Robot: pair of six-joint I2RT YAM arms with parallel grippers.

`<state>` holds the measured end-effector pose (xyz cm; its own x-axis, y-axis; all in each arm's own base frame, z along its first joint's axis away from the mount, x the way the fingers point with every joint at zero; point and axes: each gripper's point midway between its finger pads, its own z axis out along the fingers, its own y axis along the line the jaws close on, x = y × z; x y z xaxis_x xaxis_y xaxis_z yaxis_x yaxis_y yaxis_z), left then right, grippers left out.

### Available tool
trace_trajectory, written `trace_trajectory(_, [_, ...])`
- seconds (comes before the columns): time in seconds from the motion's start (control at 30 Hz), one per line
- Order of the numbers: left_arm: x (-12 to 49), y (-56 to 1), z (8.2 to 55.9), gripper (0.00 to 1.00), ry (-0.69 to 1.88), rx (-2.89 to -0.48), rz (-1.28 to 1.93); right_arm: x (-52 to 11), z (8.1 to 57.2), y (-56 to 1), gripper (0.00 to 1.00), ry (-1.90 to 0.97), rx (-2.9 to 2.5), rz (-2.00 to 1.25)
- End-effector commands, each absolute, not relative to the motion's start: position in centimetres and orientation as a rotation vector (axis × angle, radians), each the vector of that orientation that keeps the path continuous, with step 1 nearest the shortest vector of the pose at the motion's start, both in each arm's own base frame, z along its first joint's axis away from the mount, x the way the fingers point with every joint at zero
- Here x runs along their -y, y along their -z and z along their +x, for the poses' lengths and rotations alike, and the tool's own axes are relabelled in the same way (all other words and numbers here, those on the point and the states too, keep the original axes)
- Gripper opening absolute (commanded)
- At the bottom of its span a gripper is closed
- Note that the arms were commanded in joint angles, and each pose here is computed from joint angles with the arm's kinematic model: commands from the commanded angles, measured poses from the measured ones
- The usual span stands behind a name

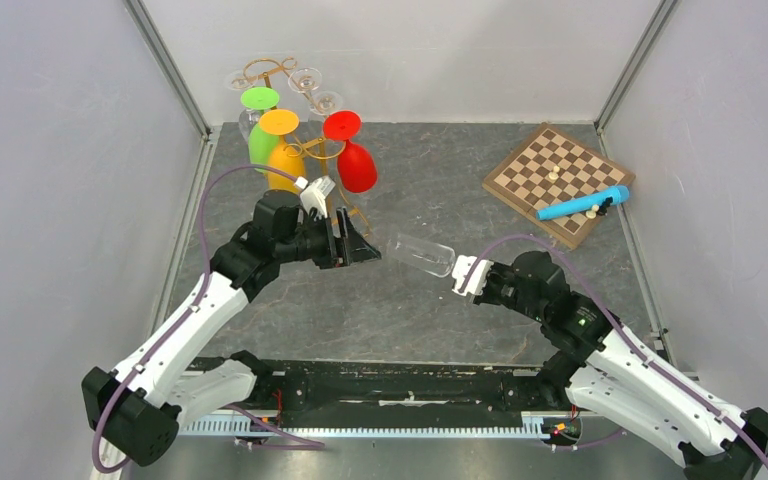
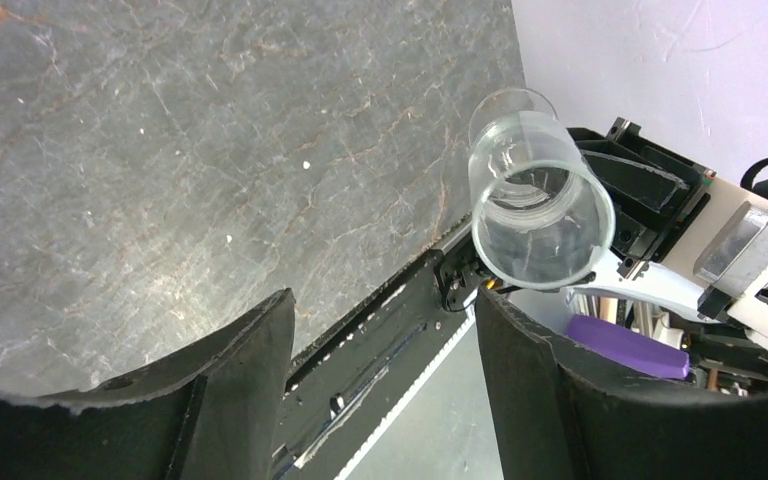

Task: Take the wine glass off the wine glass rack
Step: Place the wine glass at the center of the board.

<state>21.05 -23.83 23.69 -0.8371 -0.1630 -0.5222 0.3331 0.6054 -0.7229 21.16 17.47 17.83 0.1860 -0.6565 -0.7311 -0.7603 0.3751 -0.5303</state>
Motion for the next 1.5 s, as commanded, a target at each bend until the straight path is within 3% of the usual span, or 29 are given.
trace_trajectory(0.0, [23.8,-24.3,19.8,0.72,1.268,-2.292,0.093,-18.9,21.3,-21.8,0.0,-0.125,-1.327,-1.334])
trace_trajectory(0.77, [23.5,-24.4,18.6,0.68,1.333,-2.302,0.044,-21.7,20.3,-23.0,0.0,-0.21,-1.261,-1.421])
trace_trajectory(1.47, [23.7,-24.9,17.7,0.39,1.375,-2.304,0.097,-23.6,21.0,-24.0,0.0,-0.18,-1.281,-1.38])
